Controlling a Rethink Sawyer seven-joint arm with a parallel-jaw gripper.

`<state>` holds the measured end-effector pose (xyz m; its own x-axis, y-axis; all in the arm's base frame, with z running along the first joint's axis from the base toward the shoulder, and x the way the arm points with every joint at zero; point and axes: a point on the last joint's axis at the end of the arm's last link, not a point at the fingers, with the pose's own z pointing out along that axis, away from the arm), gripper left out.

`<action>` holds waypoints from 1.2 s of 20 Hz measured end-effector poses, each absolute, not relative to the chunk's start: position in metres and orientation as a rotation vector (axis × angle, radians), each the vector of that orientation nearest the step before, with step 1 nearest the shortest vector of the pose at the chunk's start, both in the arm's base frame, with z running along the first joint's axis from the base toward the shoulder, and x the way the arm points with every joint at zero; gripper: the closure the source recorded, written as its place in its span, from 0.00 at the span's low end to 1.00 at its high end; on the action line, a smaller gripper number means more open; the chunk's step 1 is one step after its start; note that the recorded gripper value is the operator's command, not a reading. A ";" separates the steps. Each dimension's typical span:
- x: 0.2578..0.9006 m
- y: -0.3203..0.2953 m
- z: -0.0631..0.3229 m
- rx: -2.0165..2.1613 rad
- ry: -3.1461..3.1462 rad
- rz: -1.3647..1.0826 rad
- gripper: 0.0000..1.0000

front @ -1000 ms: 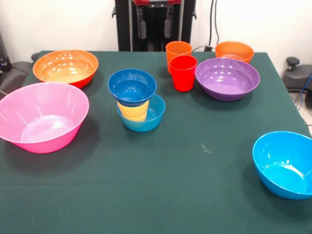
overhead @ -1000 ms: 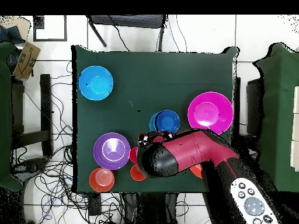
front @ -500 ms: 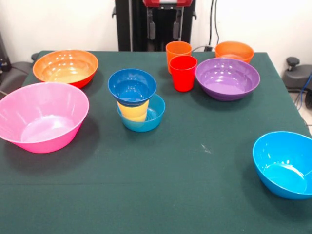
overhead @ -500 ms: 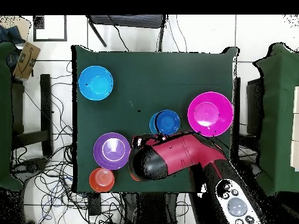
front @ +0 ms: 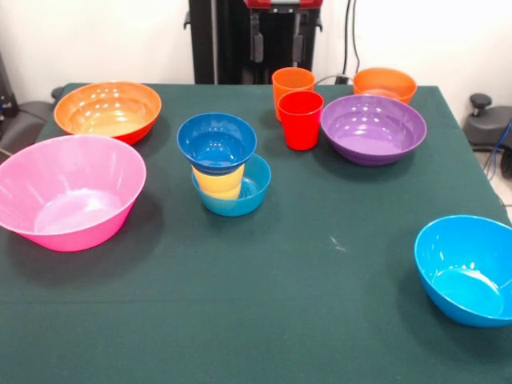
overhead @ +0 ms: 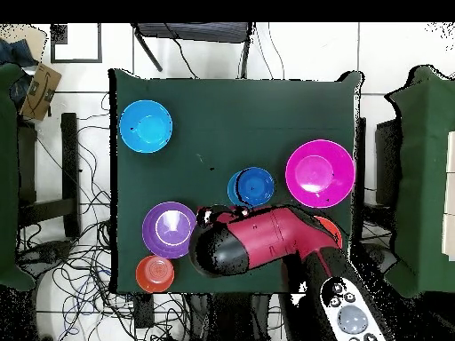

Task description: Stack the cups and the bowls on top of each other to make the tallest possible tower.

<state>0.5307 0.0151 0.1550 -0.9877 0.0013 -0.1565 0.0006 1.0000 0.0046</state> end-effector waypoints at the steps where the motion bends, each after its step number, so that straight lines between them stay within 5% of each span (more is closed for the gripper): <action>1: 0.531 0.016 0.156 0.010 2.984 0.010 0.00; 24: 0.539 0.052 0.172 0.050 2.976 0.023 0.00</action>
<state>0.5392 0.0517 0.1718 -0.9859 0.0345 -0.1639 0.0320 0.9993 0.0179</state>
